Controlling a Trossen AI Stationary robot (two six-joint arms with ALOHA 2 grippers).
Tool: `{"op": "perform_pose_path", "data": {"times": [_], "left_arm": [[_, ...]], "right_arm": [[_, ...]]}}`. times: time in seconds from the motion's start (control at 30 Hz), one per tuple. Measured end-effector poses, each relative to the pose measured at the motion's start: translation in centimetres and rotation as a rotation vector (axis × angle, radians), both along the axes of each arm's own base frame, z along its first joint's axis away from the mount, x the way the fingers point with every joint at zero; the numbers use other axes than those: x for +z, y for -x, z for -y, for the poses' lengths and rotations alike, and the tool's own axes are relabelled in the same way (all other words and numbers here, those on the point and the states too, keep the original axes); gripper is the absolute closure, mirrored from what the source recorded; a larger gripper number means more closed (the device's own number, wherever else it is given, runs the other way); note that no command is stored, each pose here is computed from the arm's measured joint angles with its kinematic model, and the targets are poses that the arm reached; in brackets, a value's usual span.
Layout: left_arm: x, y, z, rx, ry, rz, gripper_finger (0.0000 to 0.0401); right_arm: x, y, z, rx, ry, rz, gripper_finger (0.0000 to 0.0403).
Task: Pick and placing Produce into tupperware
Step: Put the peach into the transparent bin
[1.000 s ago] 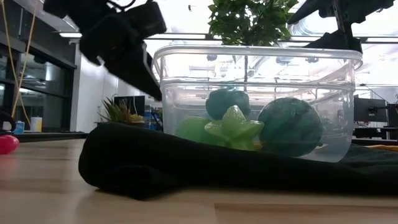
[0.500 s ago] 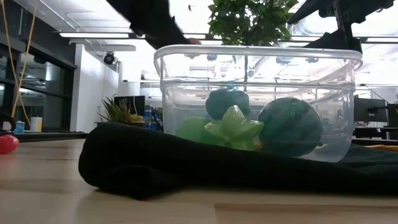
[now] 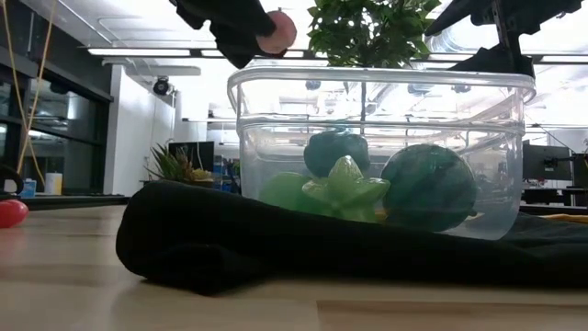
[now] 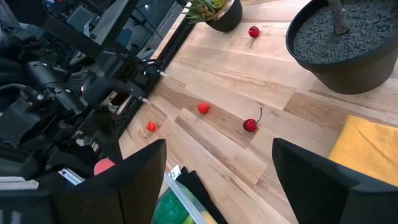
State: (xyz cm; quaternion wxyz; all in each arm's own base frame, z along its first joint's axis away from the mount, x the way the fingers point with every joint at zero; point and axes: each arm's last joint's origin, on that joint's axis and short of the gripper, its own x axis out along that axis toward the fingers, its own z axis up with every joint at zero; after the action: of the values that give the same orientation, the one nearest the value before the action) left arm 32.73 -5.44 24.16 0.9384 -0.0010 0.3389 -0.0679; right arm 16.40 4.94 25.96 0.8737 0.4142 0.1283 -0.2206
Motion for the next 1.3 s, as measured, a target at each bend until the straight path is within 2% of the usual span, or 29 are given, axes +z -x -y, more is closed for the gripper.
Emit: {"op": "perform_pose_path", "data": {"times": [0.17,0.47,0.67,0.83,1.3], "left_arm": [[0.5,-0.2,0.0,0.026,0.031,0.004,0.0263],[5.1,-0.8,0.0,0.044,-0.013,-0.009,0.0263],[7.0,-0.6,-0.1,0.049,-0.026,-0.042,0.0263],[6.8,-1.1,0.0,0.05,-0.023,-0.076,0.0263],[5.2,-4.6,0.7,0.022,-0.014,-0.134,0.0263]], "right_arm": [[0.0,0.0,0.0,-0.001,-0.002,0.001,0.0121],[0.0,0.0,0.0,-0.001,-0.003,0.001,0.0121],[0.0,0.0,0.0,0.0,0.0,0.001,0.0121],[0.0,0.0,0.0,-0.005,0.008,0.001,0.0121],[0.0,0.0,0.0,-0.01,0.01,-0.001,0.0121]]}}
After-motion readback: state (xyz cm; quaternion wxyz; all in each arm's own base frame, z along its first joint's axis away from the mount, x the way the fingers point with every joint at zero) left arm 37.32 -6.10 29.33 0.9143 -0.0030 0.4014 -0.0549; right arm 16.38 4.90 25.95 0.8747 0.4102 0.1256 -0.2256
